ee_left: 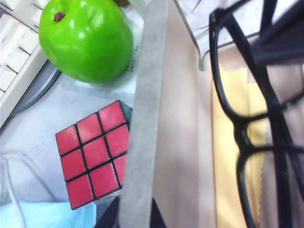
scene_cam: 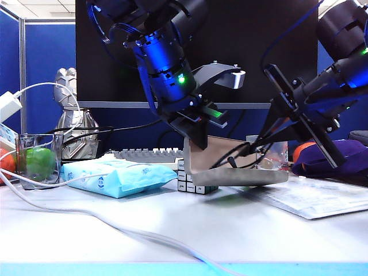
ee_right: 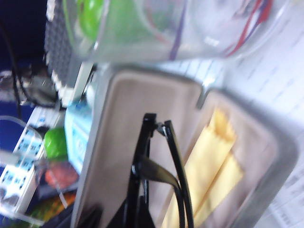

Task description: Pick up the glasses, fold the temples of the glasses, place the glasses into the glasses case, and finally close the glasses case.

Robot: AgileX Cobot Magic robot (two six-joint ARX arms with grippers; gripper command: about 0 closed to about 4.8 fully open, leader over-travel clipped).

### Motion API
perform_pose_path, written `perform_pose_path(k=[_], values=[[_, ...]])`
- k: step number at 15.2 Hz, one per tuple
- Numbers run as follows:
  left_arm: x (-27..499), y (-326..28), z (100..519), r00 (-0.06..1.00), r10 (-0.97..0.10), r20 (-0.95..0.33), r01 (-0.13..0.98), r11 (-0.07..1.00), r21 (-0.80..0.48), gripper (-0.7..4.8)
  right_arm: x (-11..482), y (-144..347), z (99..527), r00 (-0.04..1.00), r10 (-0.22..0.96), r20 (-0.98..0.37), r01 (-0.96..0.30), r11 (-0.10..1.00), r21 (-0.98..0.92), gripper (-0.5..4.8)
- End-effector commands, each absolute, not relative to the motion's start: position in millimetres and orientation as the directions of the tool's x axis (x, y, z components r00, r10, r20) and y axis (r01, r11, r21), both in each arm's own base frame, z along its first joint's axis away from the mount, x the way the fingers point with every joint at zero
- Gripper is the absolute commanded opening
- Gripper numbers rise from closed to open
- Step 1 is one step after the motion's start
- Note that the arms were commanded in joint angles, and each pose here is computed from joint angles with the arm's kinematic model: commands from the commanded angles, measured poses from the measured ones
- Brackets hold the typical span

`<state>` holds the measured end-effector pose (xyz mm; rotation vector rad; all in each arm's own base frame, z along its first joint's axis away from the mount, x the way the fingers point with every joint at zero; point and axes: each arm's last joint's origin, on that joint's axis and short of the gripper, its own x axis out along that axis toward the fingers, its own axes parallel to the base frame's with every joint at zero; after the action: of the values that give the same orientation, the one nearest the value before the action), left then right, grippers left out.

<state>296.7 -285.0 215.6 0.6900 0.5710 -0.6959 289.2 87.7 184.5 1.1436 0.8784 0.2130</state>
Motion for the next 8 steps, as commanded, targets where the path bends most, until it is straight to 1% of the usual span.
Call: perform_pose_path(k=[1, 4, 8], values=[[297.3, -286.4, 222.7, 0.659, -0.395, -0.64, 0.713, 0.598, 0.365, -0.07, 289.2, 87.9, 184.6, 0.684, 0.519, -0.513, 0.301, 0.44, 0.846, -0.02], [297.0, -286.8, 222.7, 0.659, -0.396, -0.64, 0.714, 0.598, 0.365, -0.07, 289.8, 87.4, 184.2, 0.702, 0.487, -0.52, 0.325, 0.431, 0.842, -0.02], [297.0, -286.8, 222.8, 0.659, -0.396, -0.639, 0.713, 0.598, 0.365, -0.07, 289.9, 87.4, 184.0, 0.702, 0.486, -0.52, 0.338, 0.416, 0.844, -0.02]])
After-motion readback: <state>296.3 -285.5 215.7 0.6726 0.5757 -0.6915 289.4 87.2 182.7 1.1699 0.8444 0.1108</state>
